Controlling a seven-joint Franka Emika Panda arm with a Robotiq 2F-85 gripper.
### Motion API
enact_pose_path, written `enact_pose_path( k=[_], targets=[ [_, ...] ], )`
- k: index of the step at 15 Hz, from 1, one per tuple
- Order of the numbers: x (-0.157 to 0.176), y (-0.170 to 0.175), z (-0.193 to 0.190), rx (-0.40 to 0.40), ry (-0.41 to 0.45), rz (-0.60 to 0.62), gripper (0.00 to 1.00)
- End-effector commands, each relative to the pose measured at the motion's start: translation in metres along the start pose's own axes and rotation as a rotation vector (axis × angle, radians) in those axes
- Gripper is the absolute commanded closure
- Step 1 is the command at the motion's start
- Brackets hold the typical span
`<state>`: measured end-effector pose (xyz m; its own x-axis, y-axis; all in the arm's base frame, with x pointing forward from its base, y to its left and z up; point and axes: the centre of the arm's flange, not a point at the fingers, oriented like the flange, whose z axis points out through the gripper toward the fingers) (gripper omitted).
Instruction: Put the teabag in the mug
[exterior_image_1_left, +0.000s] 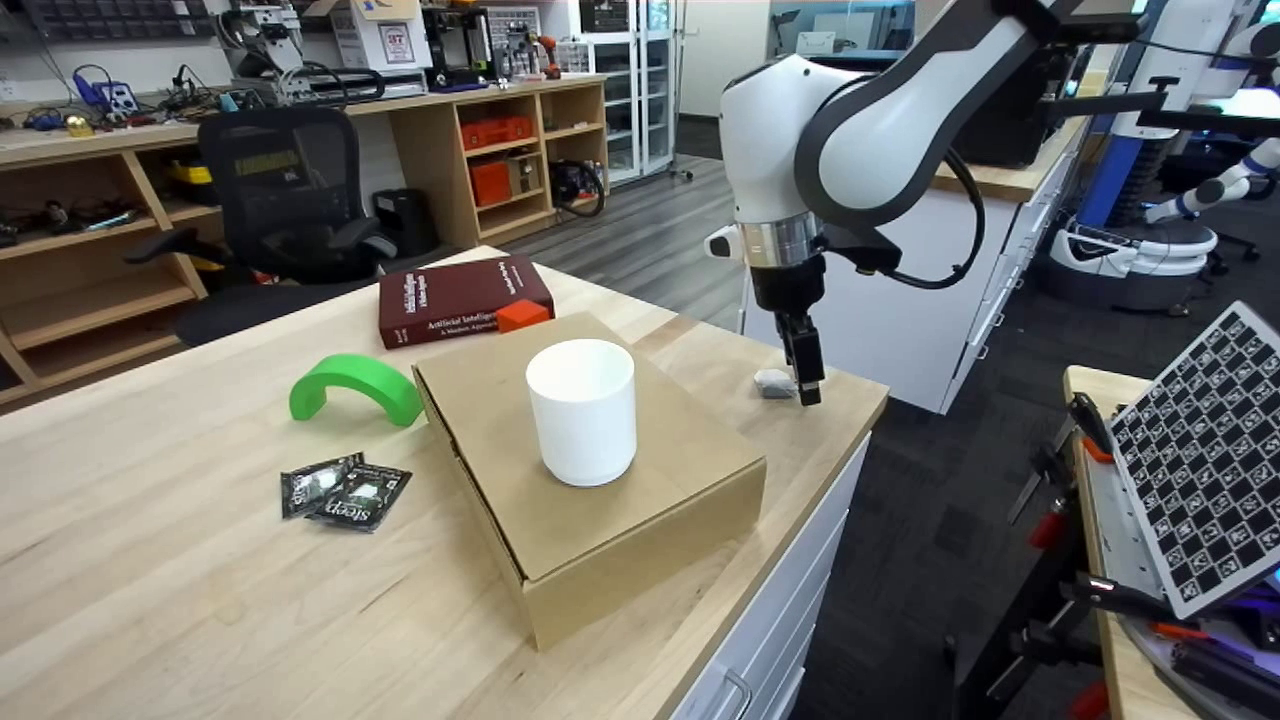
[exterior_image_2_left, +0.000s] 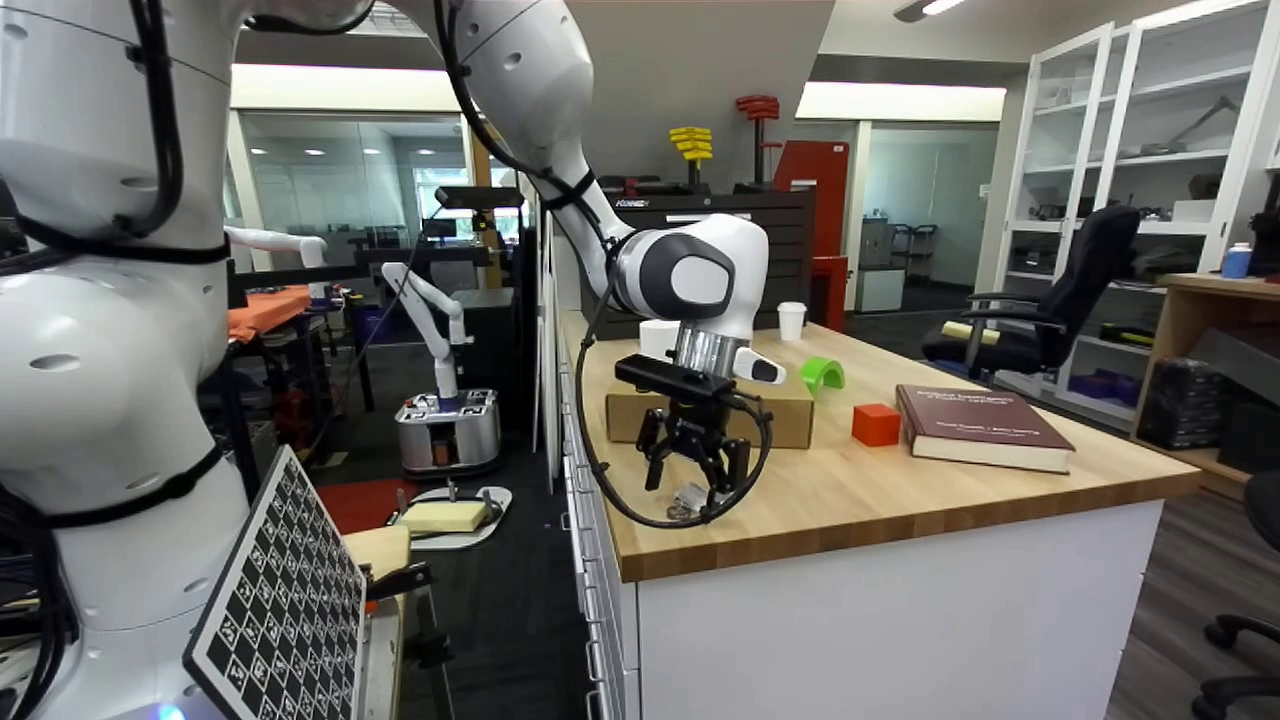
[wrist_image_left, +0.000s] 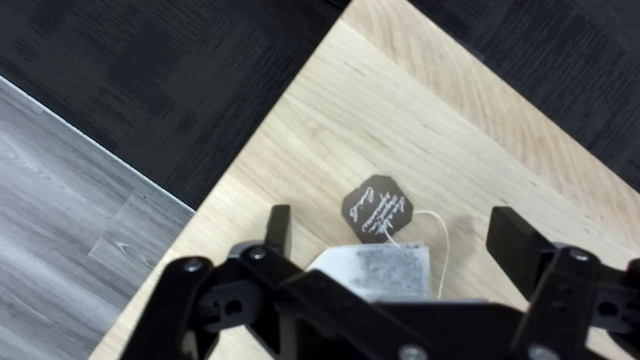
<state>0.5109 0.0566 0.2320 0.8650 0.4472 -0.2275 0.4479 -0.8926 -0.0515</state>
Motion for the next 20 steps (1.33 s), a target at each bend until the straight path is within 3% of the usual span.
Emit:
enact_pose_path(
  k=[1, 5, 8, 9, 10, 12, 20],
  targets=[
    [-0.01, -0.005, -0.007, -0.022, 0.052, -0.026, 0.0],
    [-0.004, -0.007, -0.009, -0.032, 0.073, -0.038, 0.0],
    [-0.004, -0.008, -0.008, -0.035, 0.072, -0.043, 0.07],
    [-0.004, -0.007, -0.008, -0.036, 0.073, -0.043, 0.32],
    [-0.003, -0.006, -0.008, -0.036, 0.072, -0.043, 0.32],
    [-0.002, -0.005, -0.008, -0.037, 0.072, -0.042, 0.42],
    [0.0, -0.002, -0.011, -0.034, 0.072, -0.038, 0.95]
  ],
)
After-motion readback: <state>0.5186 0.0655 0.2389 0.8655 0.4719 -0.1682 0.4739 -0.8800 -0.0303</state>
